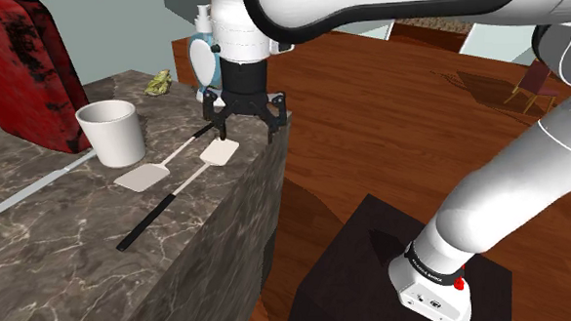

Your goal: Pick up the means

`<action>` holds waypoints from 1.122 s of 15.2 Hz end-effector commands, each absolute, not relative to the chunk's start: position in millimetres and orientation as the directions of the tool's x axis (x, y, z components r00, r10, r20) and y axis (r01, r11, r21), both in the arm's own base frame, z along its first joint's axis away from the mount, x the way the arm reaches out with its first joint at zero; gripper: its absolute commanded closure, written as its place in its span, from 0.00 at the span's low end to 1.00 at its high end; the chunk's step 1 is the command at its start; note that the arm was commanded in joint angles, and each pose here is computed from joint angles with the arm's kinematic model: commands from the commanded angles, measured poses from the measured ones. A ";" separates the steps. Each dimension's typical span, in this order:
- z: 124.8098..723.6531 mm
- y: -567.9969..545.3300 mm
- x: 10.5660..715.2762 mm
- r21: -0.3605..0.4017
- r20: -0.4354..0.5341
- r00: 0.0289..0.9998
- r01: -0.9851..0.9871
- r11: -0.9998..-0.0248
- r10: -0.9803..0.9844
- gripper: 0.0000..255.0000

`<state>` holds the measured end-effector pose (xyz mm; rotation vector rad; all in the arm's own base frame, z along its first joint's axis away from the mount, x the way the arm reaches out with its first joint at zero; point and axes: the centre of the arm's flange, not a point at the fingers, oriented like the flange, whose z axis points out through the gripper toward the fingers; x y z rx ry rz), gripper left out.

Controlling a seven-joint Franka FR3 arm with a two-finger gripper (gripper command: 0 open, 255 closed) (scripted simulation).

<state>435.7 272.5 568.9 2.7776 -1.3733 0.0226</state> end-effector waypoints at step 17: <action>534.7 342.5 557.1 0.000 0.066 0.305 -0.952 -0.306 -0.950 0.00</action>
